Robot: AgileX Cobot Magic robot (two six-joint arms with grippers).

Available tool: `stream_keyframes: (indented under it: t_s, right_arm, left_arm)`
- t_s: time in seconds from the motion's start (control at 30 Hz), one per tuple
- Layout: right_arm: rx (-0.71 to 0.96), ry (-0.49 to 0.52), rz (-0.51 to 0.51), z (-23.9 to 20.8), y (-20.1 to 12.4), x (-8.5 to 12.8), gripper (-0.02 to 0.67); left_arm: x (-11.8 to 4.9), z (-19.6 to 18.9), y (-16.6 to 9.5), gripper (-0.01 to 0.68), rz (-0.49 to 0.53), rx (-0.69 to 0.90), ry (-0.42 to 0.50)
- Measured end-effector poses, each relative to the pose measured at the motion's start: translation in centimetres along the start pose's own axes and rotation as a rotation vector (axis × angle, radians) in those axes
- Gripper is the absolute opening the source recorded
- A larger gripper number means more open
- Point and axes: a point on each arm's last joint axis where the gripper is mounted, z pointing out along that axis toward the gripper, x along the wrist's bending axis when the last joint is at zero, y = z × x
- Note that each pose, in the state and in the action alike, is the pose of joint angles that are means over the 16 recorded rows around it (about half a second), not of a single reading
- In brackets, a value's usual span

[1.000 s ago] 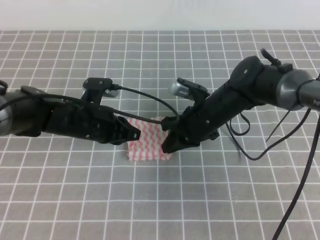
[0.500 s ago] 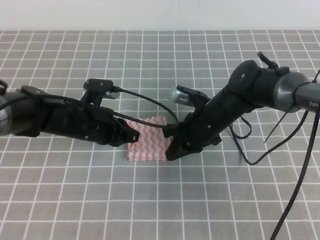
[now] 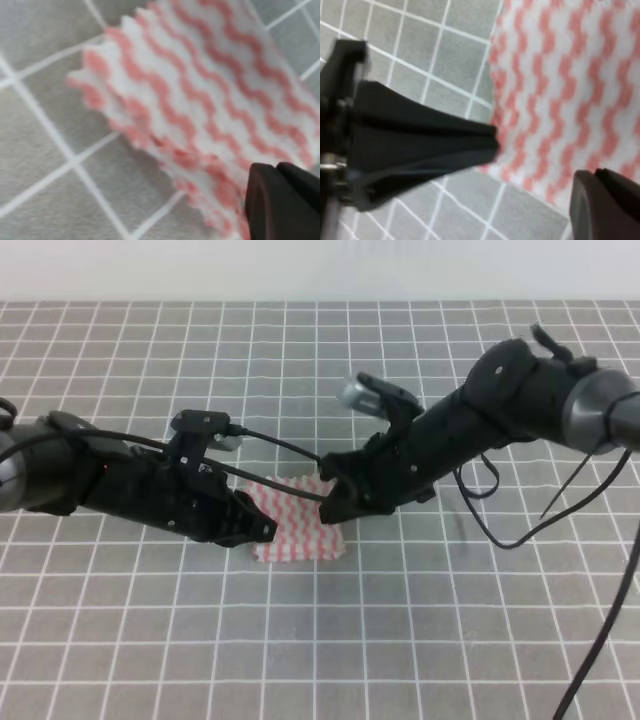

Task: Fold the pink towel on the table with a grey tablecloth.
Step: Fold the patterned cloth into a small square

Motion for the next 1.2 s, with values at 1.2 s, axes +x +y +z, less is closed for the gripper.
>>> stream_keyframes:
  t_s: [1.2]
  right_arm:
    - [-0.183,-0.020,-0.004,0.2,3.6,0.0,-0.015]
  left_arm:
    - [2.5,0.5,0.9,-0.001,-0.070,-0.135,0.218]
